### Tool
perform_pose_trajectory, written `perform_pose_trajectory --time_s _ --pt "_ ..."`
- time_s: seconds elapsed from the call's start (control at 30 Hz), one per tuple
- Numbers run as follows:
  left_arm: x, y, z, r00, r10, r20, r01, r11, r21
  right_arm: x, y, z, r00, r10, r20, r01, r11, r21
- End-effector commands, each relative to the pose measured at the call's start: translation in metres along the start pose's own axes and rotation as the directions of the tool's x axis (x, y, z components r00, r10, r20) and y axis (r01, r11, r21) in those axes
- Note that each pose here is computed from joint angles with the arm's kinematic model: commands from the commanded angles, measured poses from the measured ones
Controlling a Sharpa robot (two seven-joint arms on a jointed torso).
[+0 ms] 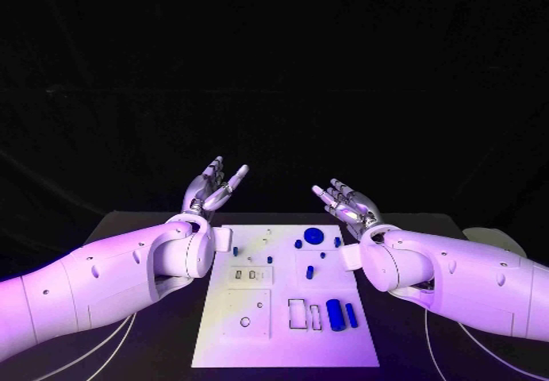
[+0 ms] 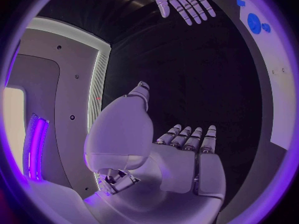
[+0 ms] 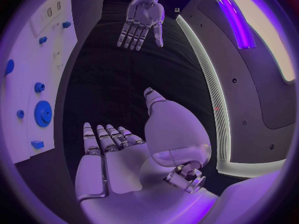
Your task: Assemble the parts on the task board
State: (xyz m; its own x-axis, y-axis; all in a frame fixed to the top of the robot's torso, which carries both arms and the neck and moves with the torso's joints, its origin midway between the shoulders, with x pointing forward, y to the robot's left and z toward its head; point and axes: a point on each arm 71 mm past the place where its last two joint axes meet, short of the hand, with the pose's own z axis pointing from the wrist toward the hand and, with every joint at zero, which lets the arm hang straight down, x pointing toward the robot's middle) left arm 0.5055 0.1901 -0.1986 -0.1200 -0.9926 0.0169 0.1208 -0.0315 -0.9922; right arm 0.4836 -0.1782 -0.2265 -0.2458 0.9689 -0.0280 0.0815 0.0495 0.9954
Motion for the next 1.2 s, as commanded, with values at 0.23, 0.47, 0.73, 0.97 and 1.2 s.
perform_pose_trajectory --time_s 0.23,0.47,0.73,0.97,1.2 --pt "0.0067 -0.0054 0.001 0.996 -0.021 -0.087 0.027 0.998 0.062 0.013 -0.003 0.003 0.974 -0.032 -0.223 0.047 0.997 0.064" --pt "-0.0178 -0.0178 -0.0136 0.998 -0.013 -0.062 0.019 0.995 0.098 -0.014 0.026 0.005 0.904 -0.422 -0.066 0.397 0.888 -0.233" --pt "-0.0214 -0.0228 -0.0196 0.997 -0.022 -0.077 0.028 0.996 0.087 -0.023 0.038 0.008 0.855 -0.519 -0.017 0.493 0.822 -0.284" --pt "-0.0252 -0.0307 -0.0256 0.995 -0.032 -0.098 0.039 0.997 0.073 -0.028 0.05 0.011 0.766 -0.643 -0.004 0.607 0.725 -0.326" --pt "-0.0225 -0.0402 -0.0359 0.987 -0.052 -0.151 0.061 0.997 0.057 -0.03 0.061 0.019 0.544 -0.838 -0.048 0.78 0.526 -0.339"
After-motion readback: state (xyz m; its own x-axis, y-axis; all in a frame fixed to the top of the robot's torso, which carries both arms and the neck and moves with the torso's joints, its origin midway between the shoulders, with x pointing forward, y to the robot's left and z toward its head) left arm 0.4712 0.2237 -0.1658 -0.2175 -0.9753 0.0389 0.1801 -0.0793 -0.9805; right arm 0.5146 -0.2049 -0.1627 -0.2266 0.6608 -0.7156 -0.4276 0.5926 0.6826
